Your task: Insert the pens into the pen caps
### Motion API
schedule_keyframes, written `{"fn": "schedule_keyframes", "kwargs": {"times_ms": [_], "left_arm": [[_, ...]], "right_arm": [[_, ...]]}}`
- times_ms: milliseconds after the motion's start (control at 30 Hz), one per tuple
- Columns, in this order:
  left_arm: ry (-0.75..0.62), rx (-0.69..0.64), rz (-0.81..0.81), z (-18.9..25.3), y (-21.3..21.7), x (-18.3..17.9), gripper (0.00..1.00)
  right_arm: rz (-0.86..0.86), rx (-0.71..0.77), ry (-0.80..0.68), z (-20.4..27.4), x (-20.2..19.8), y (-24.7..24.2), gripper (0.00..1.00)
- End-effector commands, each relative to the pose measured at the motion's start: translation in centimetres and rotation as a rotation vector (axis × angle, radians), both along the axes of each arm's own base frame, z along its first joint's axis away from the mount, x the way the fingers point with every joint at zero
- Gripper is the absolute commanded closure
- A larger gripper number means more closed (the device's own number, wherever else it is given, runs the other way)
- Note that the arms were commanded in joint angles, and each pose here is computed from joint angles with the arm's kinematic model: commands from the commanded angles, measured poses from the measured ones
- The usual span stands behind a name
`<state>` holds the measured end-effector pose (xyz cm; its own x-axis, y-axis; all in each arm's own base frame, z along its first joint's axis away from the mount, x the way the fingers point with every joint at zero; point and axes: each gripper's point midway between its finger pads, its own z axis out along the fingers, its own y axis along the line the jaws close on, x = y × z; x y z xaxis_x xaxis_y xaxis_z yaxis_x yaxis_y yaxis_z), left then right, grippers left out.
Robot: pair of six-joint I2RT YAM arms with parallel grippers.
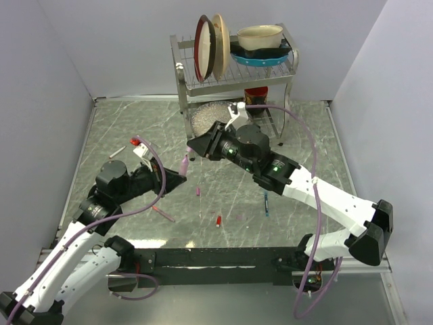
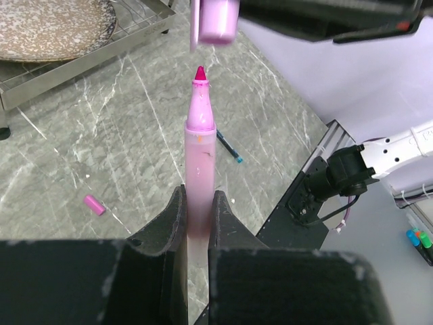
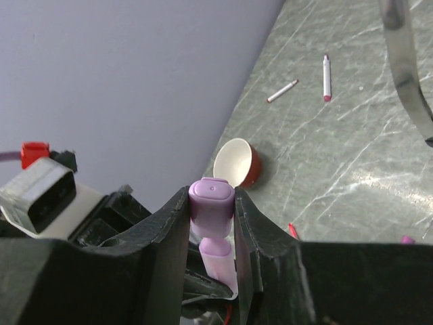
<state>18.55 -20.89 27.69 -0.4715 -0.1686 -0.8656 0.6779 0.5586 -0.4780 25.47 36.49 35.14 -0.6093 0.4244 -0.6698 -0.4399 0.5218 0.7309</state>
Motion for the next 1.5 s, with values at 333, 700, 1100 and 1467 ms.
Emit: {"fn": "schedule_keyframes", "kwargs": {"times_ms": [333, 700, 1100, 1467], "left_arm": [[-0.077, -0.027, -0.012, 1.7, 0.0, -0.2, 0.99], [-0.107, -0.029, 0.084, 1.9, 1.1, 0.9, 0.99], [-0.159, -0.082, 0.076, 3.3, 0.8, 1.1, 0.99], [-0.231, -0.124, -0.281, 3.3, -1.5, -5.0, 0.99]], "right_arm": [[0.070, -0.016, -0.078, 1.6, -1.5, 1.8, 1.00], [0.187, -0.201, -0.029, -3.8, -5.7, 3.0, 1.00], [0.326, -0.163, 0.024, -4.9, -10.4, 4.7, 0.92], [0.307, 0.031, -0.178, 4.4, -10.7, 1.2, 0.32]]}}
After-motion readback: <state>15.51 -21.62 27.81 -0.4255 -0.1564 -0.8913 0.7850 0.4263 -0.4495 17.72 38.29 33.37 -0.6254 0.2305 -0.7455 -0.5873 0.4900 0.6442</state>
